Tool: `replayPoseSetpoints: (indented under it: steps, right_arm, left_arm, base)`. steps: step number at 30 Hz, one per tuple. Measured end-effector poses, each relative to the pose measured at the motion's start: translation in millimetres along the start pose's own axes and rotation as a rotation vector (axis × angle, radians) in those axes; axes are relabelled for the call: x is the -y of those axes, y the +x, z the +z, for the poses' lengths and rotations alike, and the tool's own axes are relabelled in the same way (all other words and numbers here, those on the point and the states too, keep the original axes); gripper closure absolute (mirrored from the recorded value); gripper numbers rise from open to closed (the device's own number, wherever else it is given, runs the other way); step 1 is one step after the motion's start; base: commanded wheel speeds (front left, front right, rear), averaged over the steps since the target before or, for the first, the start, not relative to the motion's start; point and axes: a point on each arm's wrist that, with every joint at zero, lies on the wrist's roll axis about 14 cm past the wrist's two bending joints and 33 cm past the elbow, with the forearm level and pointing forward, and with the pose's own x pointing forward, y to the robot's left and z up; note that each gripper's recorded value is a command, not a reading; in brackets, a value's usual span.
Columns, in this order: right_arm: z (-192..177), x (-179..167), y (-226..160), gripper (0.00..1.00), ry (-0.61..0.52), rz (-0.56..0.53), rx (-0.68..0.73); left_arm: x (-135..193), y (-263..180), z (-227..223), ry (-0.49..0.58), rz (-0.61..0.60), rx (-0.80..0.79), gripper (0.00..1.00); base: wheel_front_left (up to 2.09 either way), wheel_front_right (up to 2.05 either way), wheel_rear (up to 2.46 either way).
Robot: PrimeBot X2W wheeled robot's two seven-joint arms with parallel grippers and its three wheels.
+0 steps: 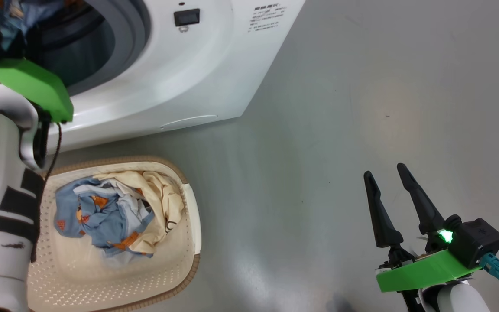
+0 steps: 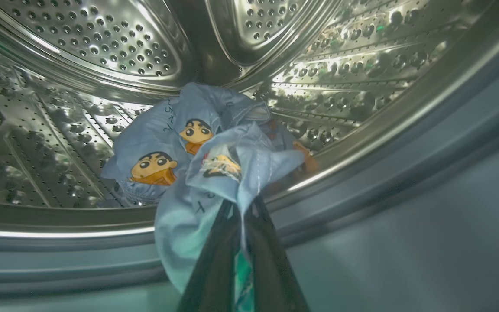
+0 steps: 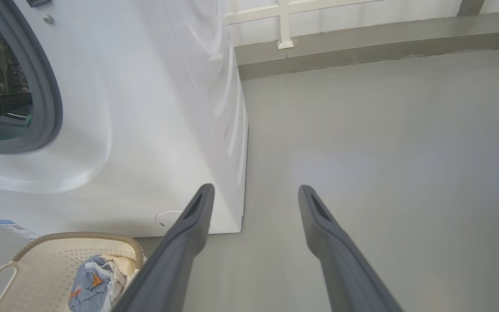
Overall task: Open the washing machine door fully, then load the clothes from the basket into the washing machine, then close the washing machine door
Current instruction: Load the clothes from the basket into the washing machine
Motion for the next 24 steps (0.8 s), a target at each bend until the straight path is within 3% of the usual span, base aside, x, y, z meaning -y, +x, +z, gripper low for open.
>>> replayPoseSetpoints:
  steps: [24]
  right_arm:
    - [-25, 12, -7, 0.0, -0.016, -0.04, -0.083]
  left_arm:
    - [-40, 54, 59, -0.002, 0.152, 0.235, 1.0]
  base:
    - [0.0, 0.0, 0.0]
